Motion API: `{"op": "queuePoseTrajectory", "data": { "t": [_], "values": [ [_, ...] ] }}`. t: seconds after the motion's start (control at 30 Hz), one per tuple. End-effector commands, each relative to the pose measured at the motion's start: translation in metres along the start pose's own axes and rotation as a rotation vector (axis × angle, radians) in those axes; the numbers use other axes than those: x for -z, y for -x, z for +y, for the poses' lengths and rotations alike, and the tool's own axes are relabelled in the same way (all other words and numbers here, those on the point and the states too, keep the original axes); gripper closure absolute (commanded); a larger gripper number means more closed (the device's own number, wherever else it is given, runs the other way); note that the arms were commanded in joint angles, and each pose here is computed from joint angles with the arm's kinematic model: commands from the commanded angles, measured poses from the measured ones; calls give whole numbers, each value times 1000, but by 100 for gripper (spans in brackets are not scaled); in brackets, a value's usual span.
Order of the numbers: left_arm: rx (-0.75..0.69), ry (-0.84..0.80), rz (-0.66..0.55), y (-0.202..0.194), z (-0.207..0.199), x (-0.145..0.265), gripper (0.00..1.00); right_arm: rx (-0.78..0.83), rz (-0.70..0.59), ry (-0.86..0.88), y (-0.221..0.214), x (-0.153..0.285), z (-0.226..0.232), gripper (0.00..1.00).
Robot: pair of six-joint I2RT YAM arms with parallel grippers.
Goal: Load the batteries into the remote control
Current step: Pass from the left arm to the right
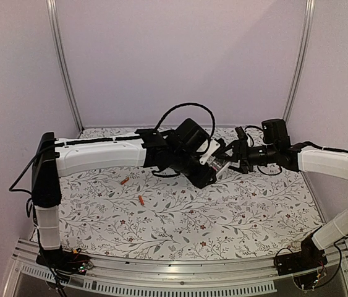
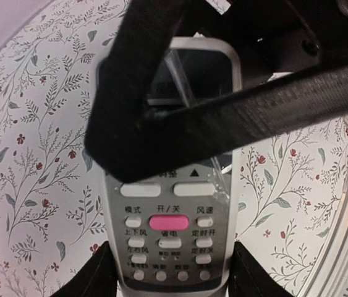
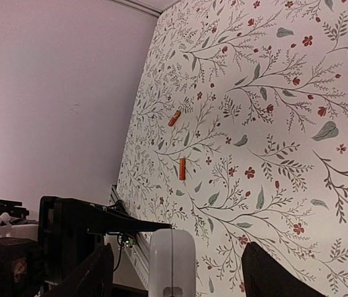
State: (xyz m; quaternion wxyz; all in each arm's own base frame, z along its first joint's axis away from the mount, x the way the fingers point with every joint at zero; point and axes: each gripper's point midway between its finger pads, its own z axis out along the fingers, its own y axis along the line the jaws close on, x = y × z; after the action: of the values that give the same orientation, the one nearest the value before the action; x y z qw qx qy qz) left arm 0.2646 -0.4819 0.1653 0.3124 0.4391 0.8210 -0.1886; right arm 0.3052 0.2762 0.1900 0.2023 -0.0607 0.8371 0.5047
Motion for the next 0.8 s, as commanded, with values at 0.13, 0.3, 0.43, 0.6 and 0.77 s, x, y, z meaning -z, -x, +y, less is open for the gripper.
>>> {"op": "queuePoseTrajectory", "data": {
  "t": [0.13,0.3,0.43,0.6,0.77],
  "values": [
    [-58,26,-45,11,-7,-2,54,-83,8,93,-2,-6,10,43],
    [-73,38,-42,10,-6,-3,55,-98,8,95,-2,-5,12,59],
    [-83,49,-42,10,-4,-2,54,-103,6,95,-2,-4,12,75],
    [-101,93,-56,15,0,7,29,-113,0,92,-1,-4,12,97],
    [-207,204,-102,18,-2,32,1,-130,-26,75,4,-2,11,97]
  ]
}}
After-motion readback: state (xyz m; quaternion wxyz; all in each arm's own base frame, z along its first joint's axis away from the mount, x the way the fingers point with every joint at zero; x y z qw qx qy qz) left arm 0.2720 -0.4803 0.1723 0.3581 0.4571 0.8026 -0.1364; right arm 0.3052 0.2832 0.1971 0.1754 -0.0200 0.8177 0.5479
